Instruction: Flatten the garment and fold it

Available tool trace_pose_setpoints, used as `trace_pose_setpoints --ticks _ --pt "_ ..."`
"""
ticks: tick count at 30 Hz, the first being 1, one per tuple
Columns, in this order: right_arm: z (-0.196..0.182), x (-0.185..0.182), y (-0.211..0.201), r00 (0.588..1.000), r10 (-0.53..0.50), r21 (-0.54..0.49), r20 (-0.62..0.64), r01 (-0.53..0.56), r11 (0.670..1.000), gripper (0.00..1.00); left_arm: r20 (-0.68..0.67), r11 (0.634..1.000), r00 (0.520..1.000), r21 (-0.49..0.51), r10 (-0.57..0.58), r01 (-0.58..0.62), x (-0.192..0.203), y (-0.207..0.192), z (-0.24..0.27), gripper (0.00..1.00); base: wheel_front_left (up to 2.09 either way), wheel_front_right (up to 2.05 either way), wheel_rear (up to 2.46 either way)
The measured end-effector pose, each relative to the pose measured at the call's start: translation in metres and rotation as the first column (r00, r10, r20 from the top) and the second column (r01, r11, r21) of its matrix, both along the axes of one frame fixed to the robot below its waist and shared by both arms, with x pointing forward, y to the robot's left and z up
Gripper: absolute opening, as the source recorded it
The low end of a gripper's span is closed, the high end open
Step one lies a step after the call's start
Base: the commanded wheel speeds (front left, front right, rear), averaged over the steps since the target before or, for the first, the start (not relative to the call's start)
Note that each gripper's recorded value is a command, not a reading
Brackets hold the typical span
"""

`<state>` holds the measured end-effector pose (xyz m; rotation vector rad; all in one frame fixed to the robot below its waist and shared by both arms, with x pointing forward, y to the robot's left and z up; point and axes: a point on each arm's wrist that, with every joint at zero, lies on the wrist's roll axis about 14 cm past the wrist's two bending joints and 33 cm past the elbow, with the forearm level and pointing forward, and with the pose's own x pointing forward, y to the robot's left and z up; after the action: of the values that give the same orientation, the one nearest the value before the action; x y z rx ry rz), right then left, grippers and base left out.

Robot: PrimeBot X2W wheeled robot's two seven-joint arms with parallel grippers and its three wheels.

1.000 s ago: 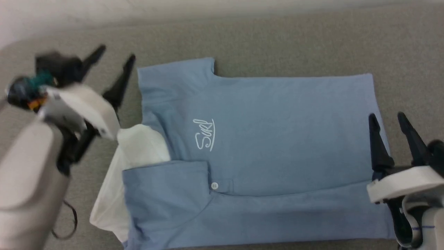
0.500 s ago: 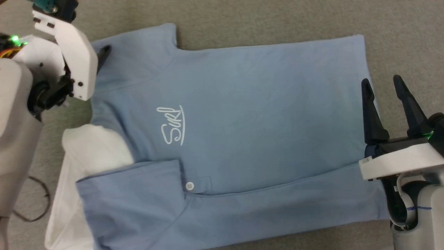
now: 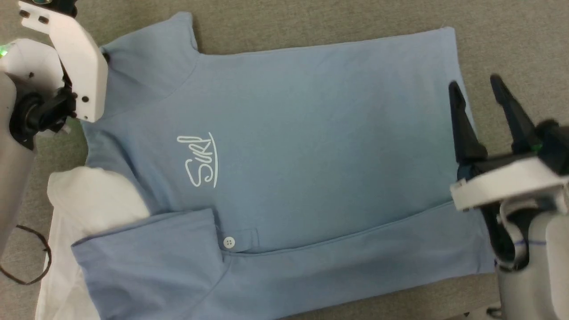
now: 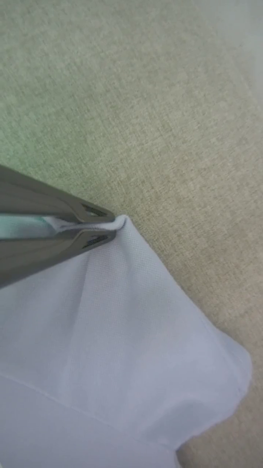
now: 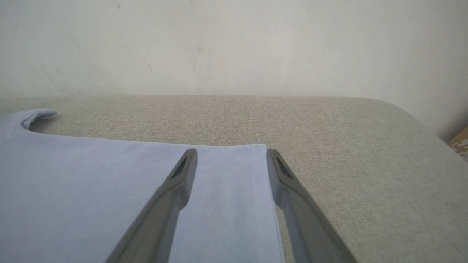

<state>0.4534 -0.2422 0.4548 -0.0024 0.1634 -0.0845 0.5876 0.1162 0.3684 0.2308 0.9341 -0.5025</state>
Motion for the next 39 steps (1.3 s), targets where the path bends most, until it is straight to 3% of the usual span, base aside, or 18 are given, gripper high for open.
trace_pose_setpoints --ticks 6,10,14,20,21,22,23,24,25,26,27,32,39 --pt "0.015 0.053 -0.012 0.999 0.033 -0.077 -0.035 -0.035 0.996 1.00 -0.014 1.000 1.000 -0.016 -0.005 0.005 -0.007 -0.001 0.004 0.00 0.00 0.00 0.00" --pt "-0.013 0.077 -0.030 0.975 -0.022 -0.040 -0.219 0.014 0.999 1.00 -0.009 1.000 1.000 -0.022 -0.008 0.008 -0.008 -0.001 0.005 0.00 0.00 0.00 0.00" --pt "-0.053 0.080 -0.042 0.890 -0.066 0.008 -0.450 0.078 0.997 1.00 -0.005 1.000 1.000 -0.027 -0.003 0.003 -0.008 0.000 0.006 0.00 0.00 0.00 0.00" --pt "-0.082 0.078 -0.035 0.756 -0.046 0.039 -0.653 0.094 0.995 1.00 0.003 0.999 1.000 -0.037 -0.002 0.002 -0.008 0.001 0.004 0.00 0.00 0.00 0.00" --pt "-0.082 0.079 -0.034 0.742 -0.044 0.037 -0.669 0.092 0.995 0.78 0.005 0.999 1.000 -0.038 -0.002 0.002 -0.008 0.001 0.004 0.00 0.00 0.00 0.00" --pt "-0.082 0.080 -0.033 0.731 -0.041 0.035 -0.681 0.088 0.995 0.46 0.008 0.999 1.000 -0.040 -0.001 0.002 -0.007 0.001 0.004 0.00 0.00 0.00 0.00" --pt "-0.082 0.080 -0.032 0.724 -0.040 0.031 -0.688 0.084 0.996 0.35 0.010 0.999 1.000 -0.042 -0.004 0.005 -0.007 0.001 0.004 0.00 0.00 0.00 0.00" --pt "-0.082 0.080 -0.031 0.719 -0.037 0.027 -0.694 0.078 0.997 0.16 0.016 0.999 1.000 -0.045 -0.007 0.008 -0.007 0.001 0.004 0.00 0.00 0.00 0.00" --pt "-0.082 0.081 -0.030 0.716 -0.035 0.025 -0.697 0.072 0.997 0.06 0.021 0.999 1.000 -0.047 -0.008 0.009 -0.007 0.000 0.005 0.00 0.00 0.00 0.00" --pt "-0.081 0.081 -0.029 0.716 -0.033 0.022 -0.697 0.067 0.997 0.00 0.025 0.999 1.000 -0.049 -0.007 0.008 -0.006 0.000 0.005 0.00 0.00 0.00 0.00" --pt "-0.080 0.083 -0.029 0.723 -0.034 0.019 -0.690 0.065 0.998 0.00 0.038 0.999 0.999 -0.050 -0.008 0.009 -0.005 0.000 0.005 0.00 0.00 0.00 0.00" --pt "-0.057 0.100 -0.029 0.824 -0.043 -0.003 -0.564 0.049 0.999 0.00 0.203 0.998 0.979 -0.055 0.002 0.009 0.009 0.002 0.018 0.00 0.00 0.00 0.00" --pt "-0.021 0.095 -0.024 0.931 -0.014 0.006 -0.365 0.018 1.000 0.00 0.432 0.985 0.898 -0.173 0.082 -0.007 0.005 0.001 0.054 0.00 0.00 0.00 0.00"
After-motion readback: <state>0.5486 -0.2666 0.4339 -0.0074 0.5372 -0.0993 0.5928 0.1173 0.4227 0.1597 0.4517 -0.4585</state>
